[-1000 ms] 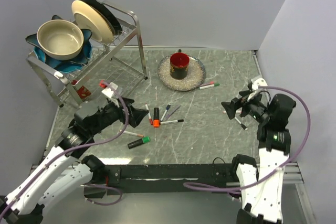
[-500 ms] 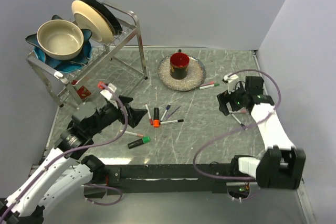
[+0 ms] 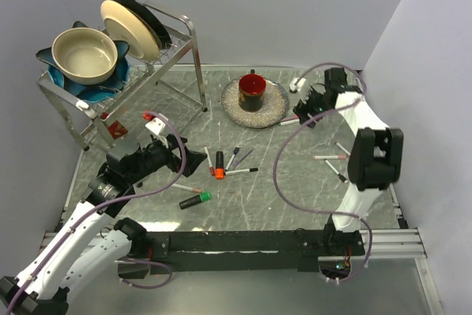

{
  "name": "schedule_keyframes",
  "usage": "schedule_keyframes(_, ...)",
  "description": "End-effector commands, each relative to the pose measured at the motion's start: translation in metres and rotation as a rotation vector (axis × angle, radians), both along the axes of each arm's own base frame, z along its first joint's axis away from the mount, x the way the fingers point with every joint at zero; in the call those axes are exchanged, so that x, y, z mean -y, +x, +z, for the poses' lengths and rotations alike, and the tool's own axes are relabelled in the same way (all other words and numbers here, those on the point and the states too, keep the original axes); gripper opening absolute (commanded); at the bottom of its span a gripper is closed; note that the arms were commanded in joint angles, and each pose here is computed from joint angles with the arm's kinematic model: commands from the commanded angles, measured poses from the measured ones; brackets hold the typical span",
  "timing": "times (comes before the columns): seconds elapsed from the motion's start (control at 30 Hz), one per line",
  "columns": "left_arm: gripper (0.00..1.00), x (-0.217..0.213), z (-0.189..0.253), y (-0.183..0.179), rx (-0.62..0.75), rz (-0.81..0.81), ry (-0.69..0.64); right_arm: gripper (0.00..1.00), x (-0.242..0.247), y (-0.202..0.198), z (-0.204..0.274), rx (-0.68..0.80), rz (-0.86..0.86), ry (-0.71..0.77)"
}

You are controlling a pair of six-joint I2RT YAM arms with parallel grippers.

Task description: Open the pen caps

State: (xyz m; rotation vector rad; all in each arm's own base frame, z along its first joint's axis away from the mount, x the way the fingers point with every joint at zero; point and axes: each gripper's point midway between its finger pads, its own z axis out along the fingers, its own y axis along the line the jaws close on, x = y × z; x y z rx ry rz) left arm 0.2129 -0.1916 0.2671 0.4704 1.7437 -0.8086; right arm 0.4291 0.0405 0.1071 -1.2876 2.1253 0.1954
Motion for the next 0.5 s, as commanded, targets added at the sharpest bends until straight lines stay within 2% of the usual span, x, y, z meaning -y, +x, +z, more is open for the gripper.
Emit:
schedule_keyframes(0.0,0.99,0.000,0.000,0.005,0.017,-0.008,0.006,0.70,-0.016,0.037,0.011,0.002,0.009,0.006)
schedule_keyframes(0.17,0.99,-0.002,-0.005,0.011,-0.004,0.005,0.014,0.65,-0.017,0.064,0.009,-0.009,-0.091,0.043)
schedule_keyframes(0.4,1.00,-0.004,-0.009,0.015,-0.018,0.014,0.017,0.63,-0.014,0.072,-0.027,-0.069,-0.068,-0.043)
schedule_keyframes(0.47,0.99,-0.004,-0.009,0.015,-0.022,0.012,0.017,0.59,-0.010,0.074,-0.032,-0.078,-0.071,-0.070)
